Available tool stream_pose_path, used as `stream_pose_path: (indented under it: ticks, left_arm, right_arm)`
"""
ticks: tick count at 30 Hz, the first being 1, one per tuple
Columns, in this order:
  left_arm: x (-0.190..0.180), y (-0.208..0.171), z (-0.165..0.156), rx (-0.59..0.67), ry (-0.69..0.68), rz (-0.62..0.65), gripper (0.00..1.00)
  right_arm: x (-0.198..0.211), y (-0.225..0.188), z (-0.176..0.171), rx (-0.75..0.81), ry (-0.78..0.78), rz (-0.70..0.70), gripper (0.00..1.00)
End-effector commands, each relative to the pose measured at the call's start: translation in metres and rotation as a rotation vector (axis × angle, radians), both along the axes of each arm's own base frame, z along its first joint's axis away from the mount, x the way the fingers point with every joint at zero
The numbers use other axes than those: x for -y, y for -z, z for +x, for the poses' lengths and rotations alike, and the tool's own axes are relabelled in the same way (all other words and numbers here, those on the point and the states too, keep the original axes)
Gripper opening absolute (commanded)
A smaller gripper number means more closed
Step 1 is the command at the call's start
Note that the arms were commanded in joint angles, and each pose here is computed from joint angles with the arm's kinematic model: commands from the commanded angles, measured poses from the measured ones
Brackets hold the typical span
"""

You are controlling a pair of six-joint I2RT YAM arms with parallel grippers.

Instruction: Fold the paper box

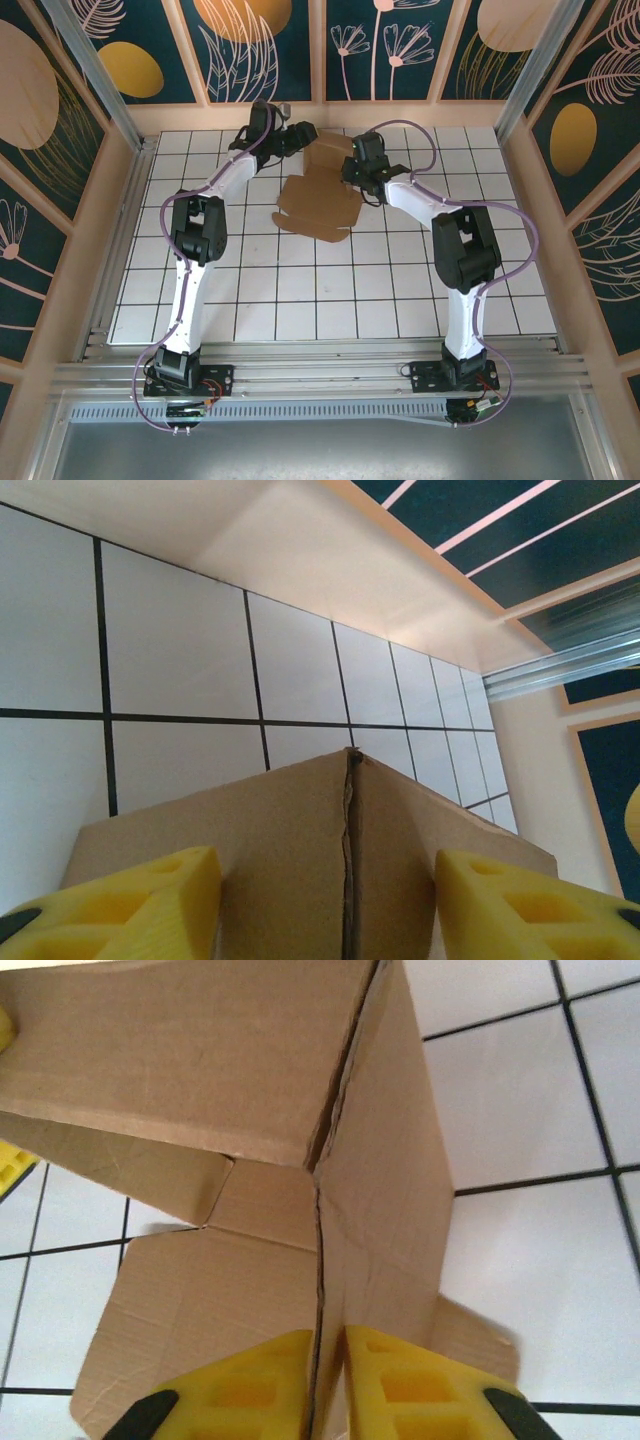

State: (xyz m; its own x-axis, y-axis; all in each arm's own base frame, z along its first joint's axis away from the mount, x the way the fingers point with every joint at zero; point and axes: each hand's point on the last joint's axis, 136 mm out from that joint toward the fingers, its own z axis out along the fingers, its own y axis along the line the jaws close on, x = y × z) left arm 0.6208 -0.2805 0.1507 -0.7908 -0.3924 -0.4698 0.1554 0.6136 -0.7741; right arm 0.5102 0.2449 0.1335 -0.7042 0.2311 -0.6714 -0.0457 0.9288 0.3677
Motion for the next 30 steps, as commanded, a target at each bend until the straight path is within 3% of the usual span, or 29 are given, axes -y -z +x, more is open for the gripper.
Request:
stream_pose_path:
  ticks: [1, 7, 14, 20, 24, 30]
  left_arm:
    - [0.009, -0.001, -0.015, -0.065, 0.037, -0.05, 0.56]
    - [0.008, -0.016, -0.017, -0.042, 0.031, -0.06, 0.56]
    - [0.006, -0.01, -0.018, -0.052, 0.025, -0.049, 0.57]
    - [0.002, -0.007, -0.017, -0.047, 0.006, -0.018, 0.58]
    - [-0.002, -0.004, -0.014, -0.044, -0.01, 0.003, 0.58]
    - [-0.004, -0.005, -0.013, -0.041, -0.015, 0.007, 0.58]
  right_arm:
    - [-0.018, 0.03, -0.012, -0.114, -0.027, 0.044, 0.18]
    - [-0.027, 0.01, 0.002, -0.049, -0.011, 0.173, 0.24]
    - [-0.03, 0.003, 0.007, 0.009, -0.073, 0.244, 0.4]
    - [-0.023, -0.029, -0.024, 0.101, -0.26, 0.242, 0.51]
    - [-0.031, -0.045, -0.055, 0.112, -0.434, 0.232, 0.52]
    - [-0.015, -0.062, -0.078, 0.143, -0.486, 0.186, 0.52]
